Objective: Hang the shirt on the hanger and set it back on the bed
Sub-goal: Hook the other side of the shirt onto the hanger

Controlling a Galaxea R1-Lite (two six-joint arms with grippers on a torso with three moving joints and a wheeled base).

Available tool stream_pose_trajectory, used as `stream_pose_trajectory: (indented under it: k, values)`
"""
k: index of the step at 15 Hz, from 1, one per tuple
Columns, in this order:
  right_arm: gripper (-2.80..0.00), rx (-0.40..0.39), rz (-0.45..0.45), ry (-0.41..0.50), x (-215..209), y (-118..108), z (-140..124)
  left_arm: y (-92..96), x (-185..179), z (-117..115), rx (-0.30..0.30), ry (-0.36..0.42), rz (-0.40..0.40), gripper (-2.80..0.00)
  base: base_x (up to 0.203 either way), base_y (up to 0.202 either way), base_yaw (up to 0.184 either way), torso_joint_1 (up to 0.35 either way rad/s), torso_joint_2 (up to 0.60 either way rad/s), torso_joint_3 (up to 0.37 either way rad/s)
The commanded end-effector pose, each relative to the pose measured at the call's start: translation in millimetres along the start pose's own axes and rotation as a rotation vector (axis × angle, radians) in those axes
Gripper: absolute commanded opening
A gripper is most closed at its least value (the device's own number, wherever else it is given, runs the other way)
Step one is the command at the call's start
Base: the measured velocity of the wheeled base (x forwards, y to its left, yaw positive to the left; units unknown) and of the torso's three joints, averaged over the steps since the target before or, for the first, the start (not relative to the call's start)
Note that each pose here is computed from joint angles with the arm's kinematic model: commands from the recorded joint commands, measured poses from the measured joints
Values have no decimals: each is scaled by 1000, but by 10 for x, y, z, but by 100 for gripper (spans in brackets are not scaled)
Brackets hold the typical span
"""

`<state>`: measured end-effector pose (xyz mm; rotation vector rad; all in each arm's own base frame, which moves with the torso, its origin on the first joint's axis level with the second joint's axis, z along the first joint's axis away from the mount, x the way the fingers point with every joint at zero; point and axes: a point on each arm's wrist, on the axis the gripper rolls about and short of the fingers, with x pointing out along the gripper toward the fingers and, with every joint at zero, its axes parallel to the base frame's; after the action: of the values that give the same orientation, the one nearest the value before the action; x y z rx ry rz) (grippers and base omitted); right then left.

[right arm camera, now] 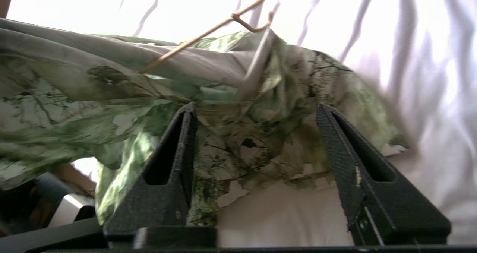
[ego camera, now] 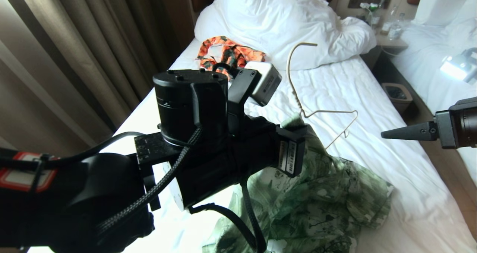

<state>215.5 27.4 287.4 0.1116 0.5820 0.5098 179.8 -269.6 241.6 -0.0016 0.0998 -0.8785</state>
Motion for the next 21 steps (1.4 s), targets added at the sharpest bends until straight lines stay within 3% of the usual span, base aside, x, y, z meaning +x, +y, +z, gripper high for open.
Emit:
stream_pose_trajectory:
  k: [1,4,9,13,14,16,19,21]
  values:
    - [-280,-13,-69,-29,-168,13,-36,-10,-6,8,0,-5,28,-280,0,0,0,0,0,0]
    - [-280,-68,-218,94,-164,-32,-171,7,-56,48,-5,-19,47,-280,0,0,0,0,0,0]
    - [-280,7,-209,216,298,-241,-251,-43,-166,121,-6,-44,40,-280,0,0,0,0,0,0]
    - [-280,100,-183,170,783,-455,-324,-50,-184,151,-5,-55,43,-280,0,0,0,0,0,0]
    - [0,132,-146,163,859,-480,-331,-50,-192,159,-4,-58,43,-280,0,0,0,0,0,0]
    - [0,180,-106,181,1041,-501,-354,-49,-193,161,-4,-58,44,-280,0,0,0,0,0,0]
    - [0,252,-68,106,1323,-463,-310,-49,-193,165,-2,-60,46,-280,0,0,0,0,0,0]
    - [0,243,-38,95,1437,-361,-297,-49,-193,161,-2,-59,46,-280,0,0,0,0,0,0]
